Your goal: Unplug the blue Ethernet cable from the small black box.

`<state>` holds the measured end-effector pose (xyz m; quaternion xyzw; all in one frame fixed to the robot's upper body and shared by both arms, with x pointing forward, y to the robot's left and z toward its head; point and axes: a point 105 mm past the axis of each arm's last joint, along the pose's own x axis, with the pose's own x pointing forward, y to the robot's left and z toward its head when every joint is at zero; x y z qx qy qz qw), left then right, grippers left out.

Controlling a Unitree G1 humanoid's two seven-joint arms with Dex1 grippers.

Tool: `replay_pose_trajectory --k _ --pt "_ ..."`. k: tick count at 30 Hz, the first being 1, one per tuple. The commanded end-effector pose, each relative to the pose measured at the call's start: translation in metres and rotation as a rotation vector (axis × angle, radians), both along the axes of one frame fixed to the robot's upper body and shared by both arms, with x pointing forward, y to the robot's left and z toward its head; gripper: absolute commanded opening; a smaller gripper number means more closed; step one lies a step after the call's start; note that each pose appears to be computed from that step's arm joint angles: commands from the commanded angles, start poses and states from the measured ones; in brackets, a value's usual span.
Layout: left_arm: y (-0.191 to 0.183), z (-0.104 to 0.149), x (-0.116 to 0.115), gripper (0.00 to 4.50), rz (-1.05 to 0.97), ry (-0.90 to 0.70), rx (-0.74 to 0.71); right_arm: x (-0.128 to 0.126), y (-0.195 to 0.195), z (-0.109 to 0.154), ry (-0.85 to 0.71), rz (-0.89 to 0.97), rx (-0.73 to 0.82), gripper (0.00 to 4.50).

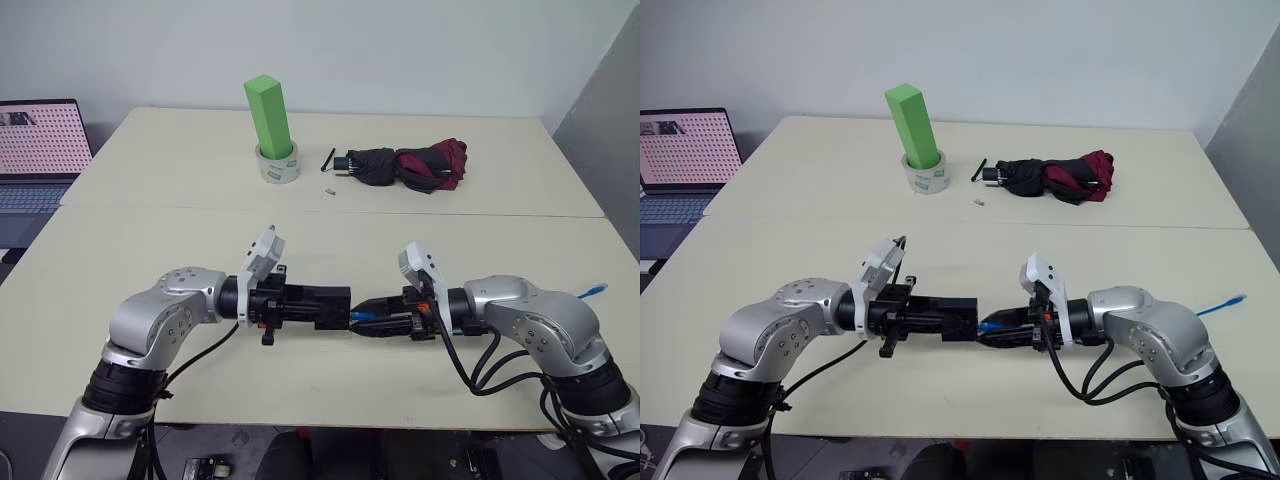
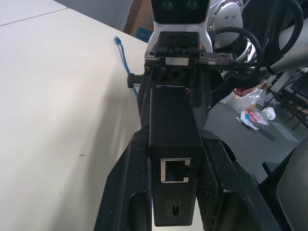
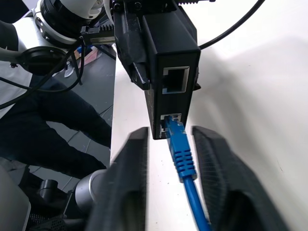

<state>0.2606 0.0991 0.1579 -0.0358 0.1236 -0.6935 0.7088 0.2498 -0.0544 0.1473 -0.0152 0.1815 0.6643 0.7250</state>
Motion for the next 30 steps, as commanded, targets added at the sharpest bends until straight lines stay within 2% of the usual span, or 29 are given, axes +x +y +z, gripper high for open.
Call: replay_pose_trajectory --k 1,3,16,24,30 --pt "-0.002 0.007 -0.005 0.80 -0.025 -0.037 -0.006 0.000 0.000 0.010 -0.044 0.019 0.009 0.35" --pt "-0.002 0.007 -0.005 0.80 -0.026 -0.037 -0.007 0.001 0.000 0.010 -0.045 0.020 0.008 0.05" --pt "-0.001 0.001 -0.010 0.80 -0.043 -0.027 0.014 -0.001 -0.001 0.009 -0.038 0.030 -0.003 0.03" --pt "0.018 -0.012 -0.008 0.79 -0.006 -0.050 0.101 0.002 -0.022 0.005 -0.042 -0.007 -0.056 0.03" --pt "0.030 -0.014 -0.004 0.79 0.047 -0.060 0.127 0.018 -0.035 0.003 -0.090 -0.096 -0.076 0.03"
